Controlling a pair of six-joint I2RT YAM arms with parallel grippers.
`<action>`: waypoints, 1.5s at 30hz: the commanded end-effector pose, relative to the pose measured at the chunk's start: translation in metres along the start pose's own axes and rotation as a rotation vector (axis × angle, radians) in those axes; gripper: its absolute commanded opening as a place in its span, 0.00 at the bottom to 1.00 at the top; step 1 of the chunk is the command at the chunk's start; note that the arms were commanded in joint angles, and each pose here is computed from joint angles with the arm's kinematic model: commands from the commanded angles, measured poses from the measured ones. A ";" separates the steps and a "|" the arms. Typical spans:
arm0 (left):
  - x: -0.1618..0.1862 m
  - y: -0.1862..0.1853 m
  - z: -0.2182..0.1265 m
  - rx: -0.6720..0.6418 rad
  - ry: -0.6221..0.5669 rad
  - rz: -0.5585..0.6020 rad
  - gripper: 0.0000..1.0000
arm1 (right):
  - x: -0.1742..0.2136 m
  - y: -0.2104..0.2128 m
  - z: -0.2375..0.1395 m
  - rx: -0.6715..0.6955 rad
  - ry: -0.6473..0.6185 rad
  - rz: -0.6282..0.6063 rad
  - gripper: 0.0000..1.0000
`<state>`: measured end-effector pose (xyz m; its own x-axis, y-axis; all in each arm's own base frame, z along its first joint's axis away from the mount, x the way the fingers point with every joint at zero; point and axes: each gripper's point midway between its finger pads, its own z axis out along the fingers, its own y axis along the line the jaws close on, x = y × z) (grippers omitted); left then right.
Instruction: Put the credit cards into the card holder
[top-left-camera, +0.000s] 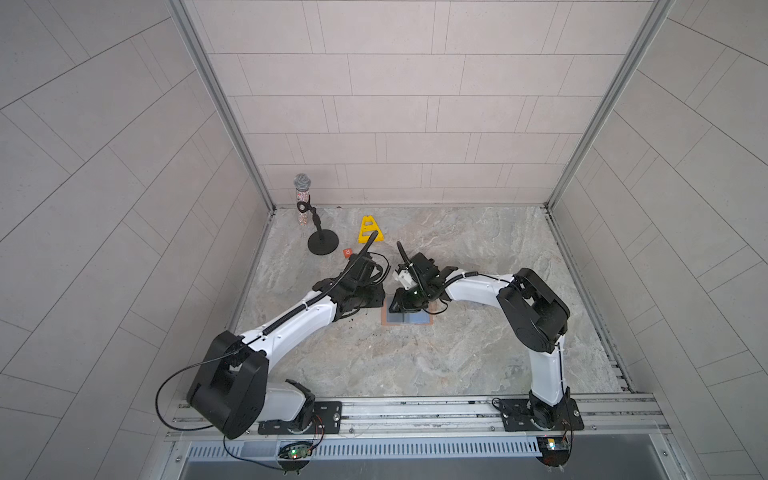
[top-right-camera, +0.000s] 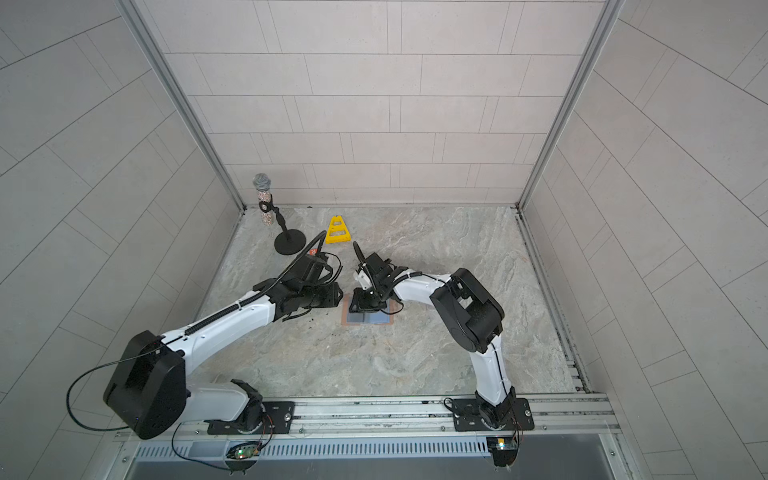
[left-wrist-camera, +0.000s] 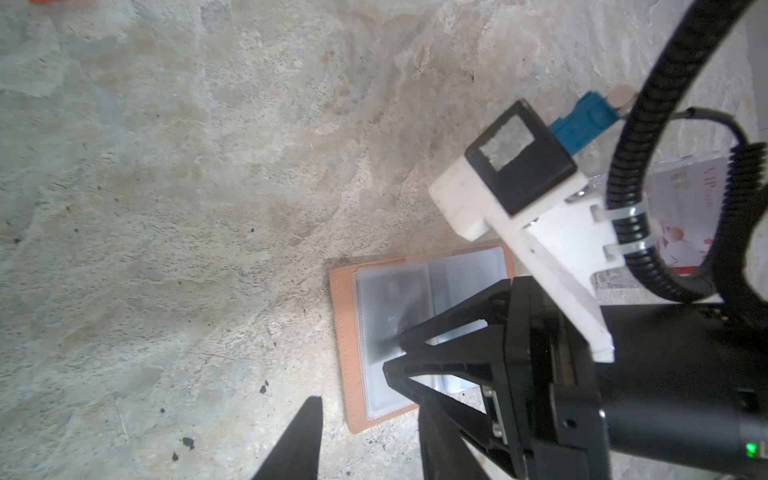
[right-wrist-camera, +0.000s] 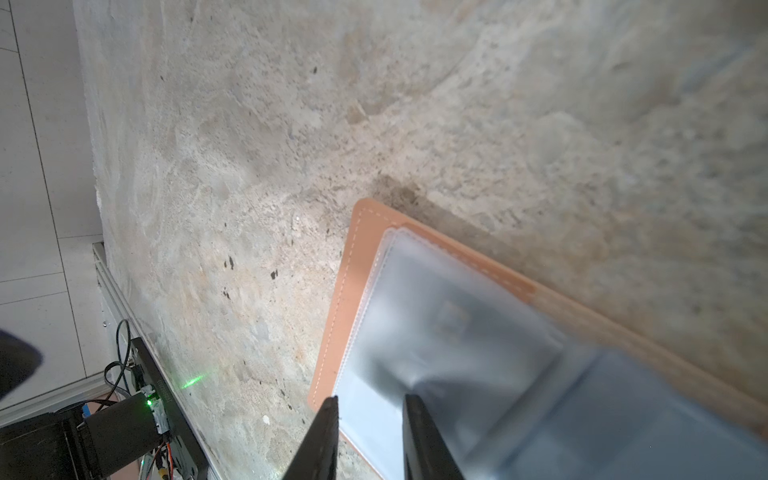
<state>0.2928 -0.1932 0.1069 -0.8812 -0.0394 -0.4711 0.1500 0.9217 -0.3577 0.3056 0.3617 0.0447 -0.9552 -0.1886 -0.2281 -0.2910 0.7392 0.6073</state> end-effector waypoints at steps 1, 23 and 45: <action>-0.015 -0.025 -0.014 0.107 -0.022 0.000 0.44 | -0.011 0.027 -0.035 -0.017 -0.076 -0.079 0.29; -0.033 -0.162 0.032 0.357 0.148 0.106 0.47 | 0.008 -0.140 -0.249 0.469 -0.313 0.103 0.29; -0.030 -0.222 0.142 0.332 0.314 0.064 0.51 | 0.010 -0.202 -0.237 0.434 -0.177 0.216 0.37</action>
<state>0.3497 -0.4470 0.0871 -0.9427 0.1801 -0.2809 0.3174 0.7443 -0.5877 0.3438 0.0521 0.0955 -0.9502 0.1104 -0.2915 0.0281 0.9617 0.2725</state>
